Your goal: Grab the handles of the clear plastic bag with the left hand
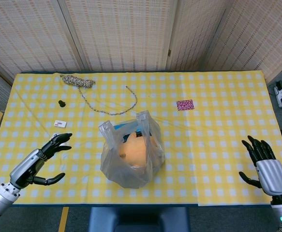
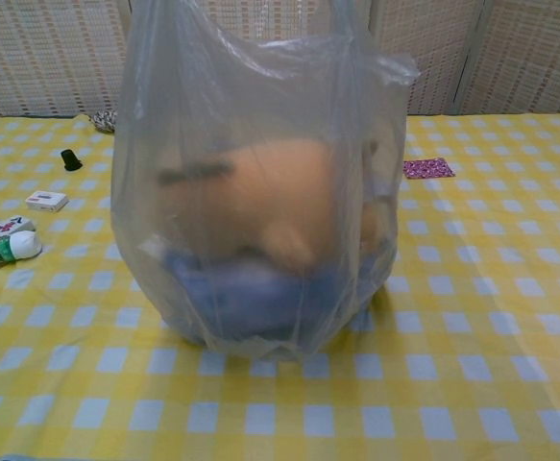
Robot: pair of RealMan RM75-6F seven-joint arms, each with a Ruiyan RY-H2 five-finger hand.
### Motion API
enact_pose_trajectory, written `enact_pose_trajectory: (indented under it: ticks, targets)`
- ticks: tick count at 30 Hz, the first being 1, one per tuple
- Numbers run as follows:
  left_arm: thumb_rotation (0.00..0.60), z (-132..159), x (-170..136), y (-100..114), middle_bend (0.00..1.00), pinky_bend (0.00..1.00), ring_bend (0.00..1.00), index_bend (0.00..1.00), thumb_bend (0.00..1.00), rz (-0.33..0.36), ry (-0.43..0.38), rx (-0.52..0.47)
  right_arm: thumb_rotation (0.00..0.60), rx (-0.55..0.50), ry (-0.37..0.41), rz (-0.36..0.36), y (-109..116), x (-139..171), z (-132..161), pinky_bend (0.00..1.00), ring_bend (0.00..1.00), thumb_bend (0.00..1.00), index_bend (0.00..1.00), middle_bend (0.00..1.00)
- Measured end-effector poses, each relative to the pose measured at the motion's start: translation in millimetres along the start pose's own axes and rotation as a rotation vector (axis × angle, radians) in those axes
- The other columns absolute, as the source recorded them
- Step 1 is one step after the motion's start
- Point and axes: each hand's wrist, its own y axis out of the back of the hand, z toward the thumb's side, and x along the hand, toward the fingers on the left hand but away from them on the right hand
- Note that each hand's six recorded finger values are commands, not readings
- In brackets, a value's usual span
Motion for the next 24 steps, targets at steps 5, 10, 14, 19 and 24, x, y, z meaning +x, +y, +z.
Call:
enact_pose_trajectory:
  ticks: [5,10,14,19,24]
  targets:
    - [0.6,-5,23,-8,0.06,0.18,0.01,0.04,0.34,-0.056,0.031,-0.025,0.6,-0.004,-0.014,-0.014,5,3,-3,0.0,0.0,0.25,0.0,0.0]
    - [0.6,-4,36,-17,0.06,0.2,0.02,0.04,0.34,-0.101,0.038,-0.056,0.6,-0.009,-0.019,-0.019,6,4,-4,0.0,0.0,0.25,0.0,0.0]
    - [0.6,-6,46,-24,0.06,0.2,0.02,0.05,0.34,-0.134,0.047,-0.05,0.6,-0.013,-0.009,-0.011,5,5,-2,0.0,0.0,0.25,0.0,0.0]
    - [0.6,-3,56,-28,0.06,0.2,0.03,0.05,0.34,-0.15,0.038,-0.04,0.6,-0.019,-0.017,-0.014,7,6,-4,0.0,0.0,0.25,0.0,0.0]
    - [0.6,1,61,-30,0.06,0.21,0.04,0.05,0.34,-0.16,0.014,-0.047,0.6,-0.018,-0.023,-0.007,5,5,-6,0.0,0.0,0.25,0.0,0.0]
